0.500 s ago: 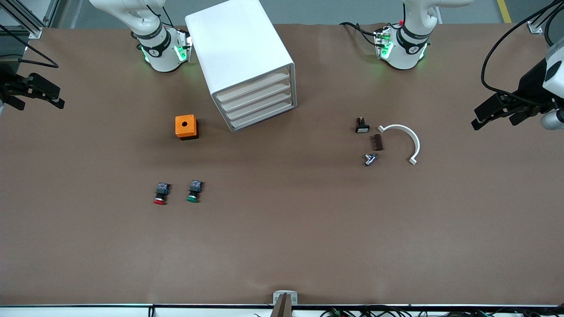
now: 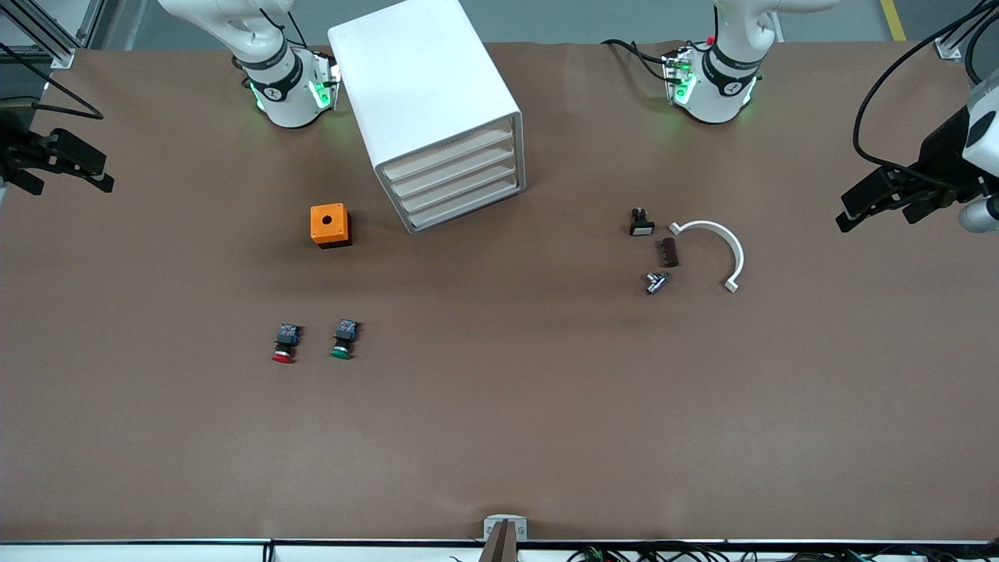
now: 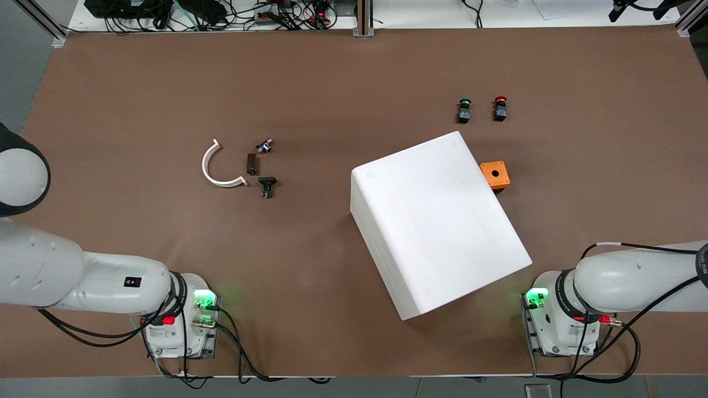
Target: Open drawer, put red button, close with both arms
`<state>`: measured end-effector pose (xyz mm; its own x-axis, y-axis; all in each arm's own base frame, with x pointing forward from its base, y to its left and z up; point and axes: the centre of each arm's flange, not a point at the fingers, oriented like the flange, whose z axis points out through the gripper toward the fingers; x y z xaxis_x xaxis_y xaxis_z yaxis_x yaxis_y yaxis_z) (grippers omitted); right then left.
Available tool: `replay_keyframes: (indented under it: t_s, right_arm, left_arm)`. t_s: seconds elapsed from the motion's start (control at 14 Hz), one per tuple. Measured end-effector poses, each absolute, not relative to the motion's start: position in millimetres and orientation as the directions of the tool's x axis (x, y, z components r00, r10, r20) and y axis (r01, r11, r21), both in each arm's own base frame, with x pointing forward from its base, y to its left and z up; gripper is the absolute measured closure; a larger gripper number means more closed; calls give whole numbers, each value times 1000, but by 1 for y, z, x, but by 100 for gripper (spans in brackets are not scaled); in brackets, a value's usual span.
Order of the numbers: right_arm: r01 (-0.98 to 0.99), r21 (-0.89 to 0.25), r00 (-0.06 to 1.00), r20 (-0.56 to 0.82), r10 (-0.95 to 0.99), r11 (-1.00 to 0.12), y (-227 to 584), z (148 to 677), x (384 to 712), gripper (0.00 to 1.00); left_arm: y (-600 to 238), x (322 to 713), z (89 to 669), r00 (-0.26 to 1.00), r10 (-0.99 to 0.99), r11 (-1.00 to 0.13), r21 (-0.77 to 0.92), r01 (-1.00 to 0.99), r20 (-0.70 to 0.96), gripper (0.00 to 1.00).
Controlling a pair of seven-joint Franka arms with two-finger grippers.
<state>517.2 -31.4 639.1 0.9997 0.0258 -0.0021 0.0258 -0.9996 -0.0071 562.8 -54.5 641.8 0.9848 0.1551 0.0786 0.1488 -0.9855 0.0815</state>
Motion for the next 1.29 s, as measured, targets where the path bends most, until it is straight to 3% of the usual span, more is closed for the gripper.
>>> replay_keyframes:
  t_s: [0.21,0.79,1.29]
  right_arm:
    - [26,-7,1000,-2,26,-1000,-31,639,517,0]
    - [26,-7,1000,2,26,-1000,-31,641,517,0]
    - [26,-7,1000,1,26,-1000,-31,641,517,0]
  left_arm:
    - [-52,569,620,987,158,-986,66,156,14,0]
    - [-63,617,488,964,175,-983,13,181,-200,0]
    - [-139,641,401,843,463,-886,-119,448,-274,0]
